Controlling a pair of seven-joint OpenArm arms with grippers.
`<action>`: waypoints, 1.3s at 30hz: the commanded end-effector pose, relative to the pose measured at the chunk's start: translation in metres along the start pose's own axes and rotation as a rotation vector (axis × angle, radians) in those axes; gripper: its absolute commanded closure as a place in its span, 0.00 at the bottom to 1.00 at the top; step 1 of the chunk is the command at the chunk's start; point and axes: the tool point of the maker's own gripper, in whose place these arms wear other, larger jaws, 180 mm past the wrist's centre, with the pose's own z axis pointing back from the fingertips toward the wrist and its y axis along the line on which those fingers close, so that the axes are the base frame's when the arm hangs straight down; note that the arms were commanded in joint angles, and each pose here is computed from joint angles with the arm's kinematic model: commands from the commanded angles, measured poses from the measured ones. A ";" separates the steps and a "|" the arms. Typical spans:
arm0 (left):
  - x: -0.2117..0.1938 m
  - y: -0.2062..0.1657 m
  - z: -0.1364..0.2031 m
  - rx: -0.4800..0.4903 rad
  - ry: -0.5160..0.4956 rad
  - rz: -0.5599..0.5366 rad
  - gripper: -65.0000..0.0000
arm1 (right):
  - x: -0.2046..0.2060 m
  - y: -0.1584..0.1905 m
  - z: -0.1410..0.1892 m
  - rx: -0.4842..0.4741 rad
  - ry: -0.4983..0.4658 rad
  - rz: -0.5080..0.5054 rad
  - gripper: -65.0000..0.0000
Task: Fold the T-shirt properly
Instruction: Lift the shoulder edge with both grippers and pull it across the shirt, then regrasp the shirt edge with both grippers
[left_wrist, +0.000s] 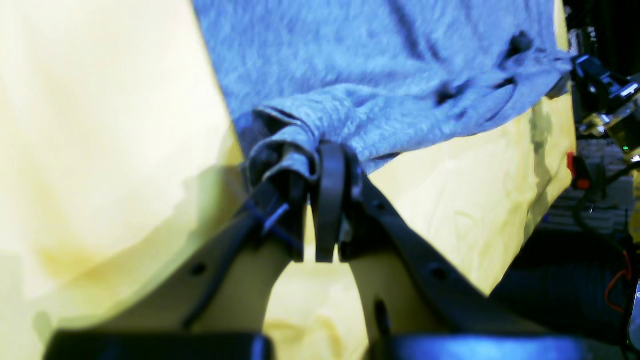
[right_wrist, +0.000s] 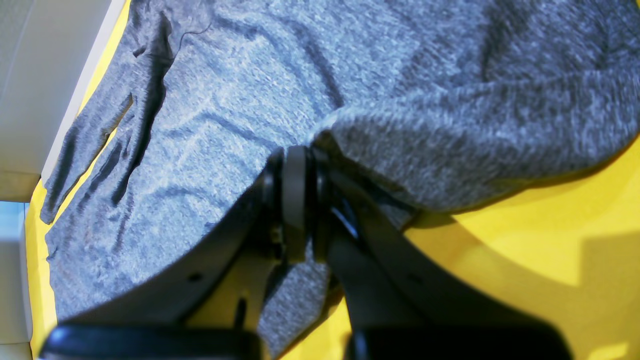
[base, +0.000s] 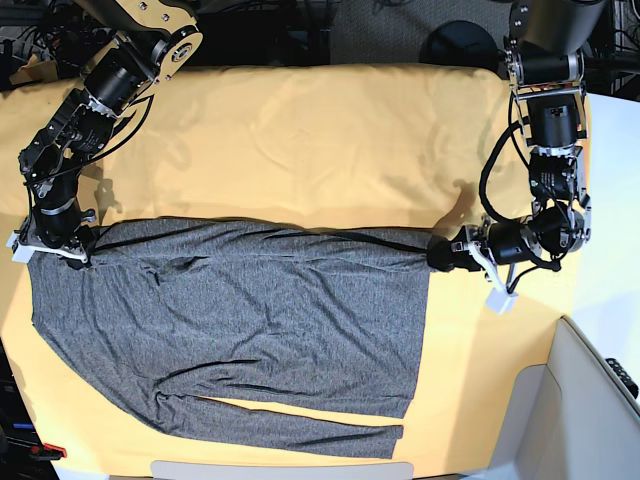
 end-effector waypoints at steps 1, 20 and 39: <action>0.024 -0.007 0.008 -0.013 -0.059 -0.035 1.00 | 0.025 0.012 0.001 0.031 -0.070 0.016 1.00; 0.021 0.000 0.015 0.007 -0.035 -0.040 0.63 | 0.021 0.006 0.004 0.027 -0.058 0.011 0.47; -0.001 -0.012 0.020 0.013 0.015 -0.114 0.63 | 0.036 -0.109 0.068 -0.056 -0.250 -0.549 0.54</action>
